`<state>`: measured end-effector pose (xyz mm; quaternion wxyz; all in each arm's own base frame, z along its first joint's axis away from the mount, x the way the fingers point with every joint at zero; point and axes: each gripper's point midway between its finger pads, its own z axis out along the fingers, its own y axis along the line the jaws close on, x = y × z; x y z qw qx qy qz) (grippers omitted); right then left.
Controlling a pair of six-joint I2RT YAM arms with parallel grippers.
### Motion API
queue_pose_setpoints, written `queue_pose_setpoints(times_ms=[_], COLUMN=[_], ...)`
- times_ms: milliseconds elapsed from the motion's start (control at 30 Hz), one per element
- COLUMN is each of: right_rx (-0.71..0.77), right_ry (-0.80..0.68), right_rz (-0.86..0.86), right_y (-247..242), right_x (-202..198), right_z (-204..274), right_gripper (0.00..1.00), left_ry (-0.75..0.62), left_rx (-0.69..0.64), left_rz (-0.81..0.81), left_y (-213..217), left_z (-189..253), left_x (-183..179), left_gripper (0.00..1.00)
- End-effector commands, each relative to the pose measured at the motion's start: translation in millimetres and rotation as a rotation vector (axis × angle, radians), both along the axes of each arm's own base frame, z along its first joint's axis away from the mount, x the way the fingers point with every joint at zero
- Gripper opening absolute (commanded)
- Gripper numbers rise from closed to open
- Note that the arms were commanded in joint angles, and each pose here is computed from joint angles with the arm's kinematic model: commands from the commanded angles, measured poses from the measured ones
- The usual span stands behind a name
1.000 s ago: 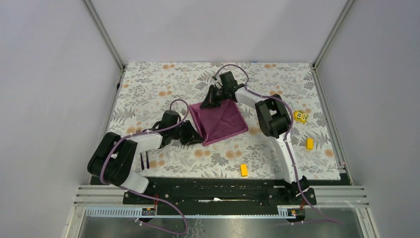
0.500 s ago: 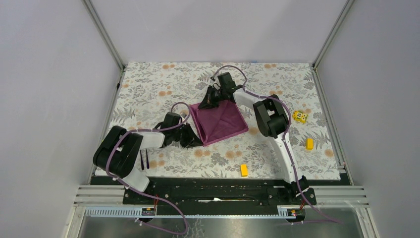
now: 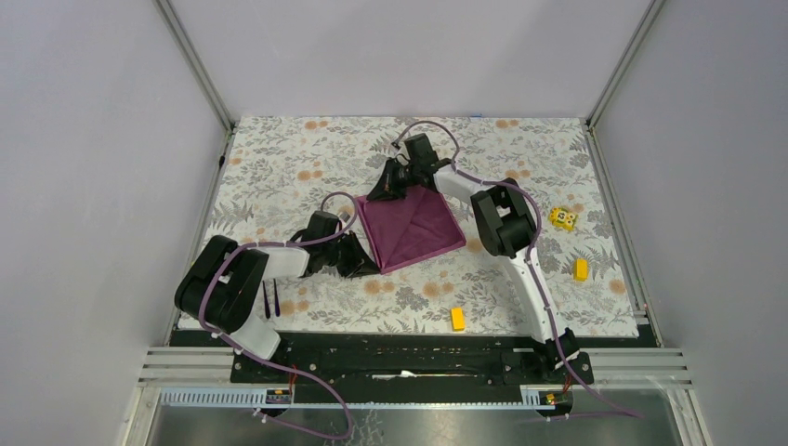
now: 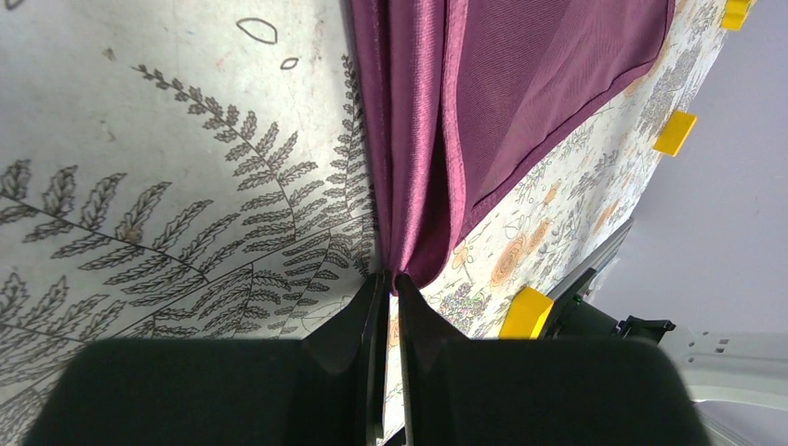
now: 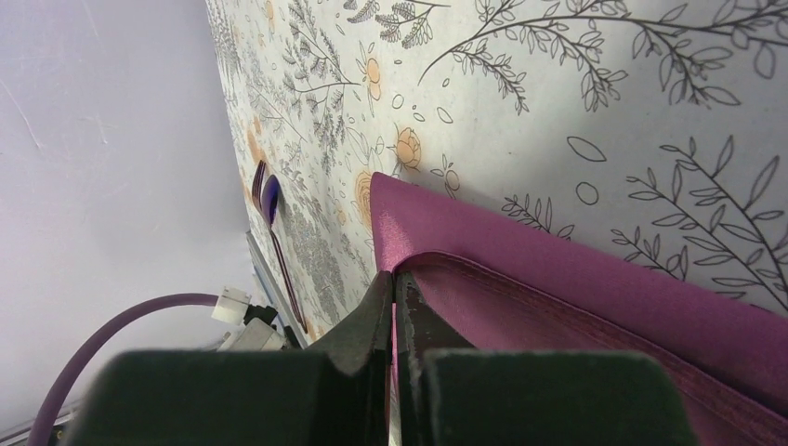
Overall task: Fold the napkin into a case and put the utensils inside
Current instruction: Fold the top corner of the square-folded napkin at the center of the board.
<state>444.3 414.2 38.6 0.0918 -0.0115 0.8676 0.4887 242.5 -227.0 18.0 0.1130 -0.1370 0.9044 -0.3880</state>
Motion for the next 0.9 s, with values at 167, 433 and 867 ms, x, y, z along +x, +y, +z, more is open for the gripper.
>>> queue_pose_setpoints(times_ms=[167,433,867], right_rx=[0.061,0.088,0.091], right_ry=[-0.039,-0.06,-0.063], right_rz=[0.049,0.058,0.041], right_y=[23,30,35], right_x=[-4,-1,10], right_z=[15,14,4], right_gripper=[0.0,0.0,0.0], left_ry=[0.012,0.017,0.026], left_rx=[0.055,0.057,0.053], left_rz=[0.003,0.003,0.001], left_y=[10,11,11], left_z=[-16,-18,-21], left_x=[-5,-7,-11], left_gripper=[0.12,0.11,0.1])
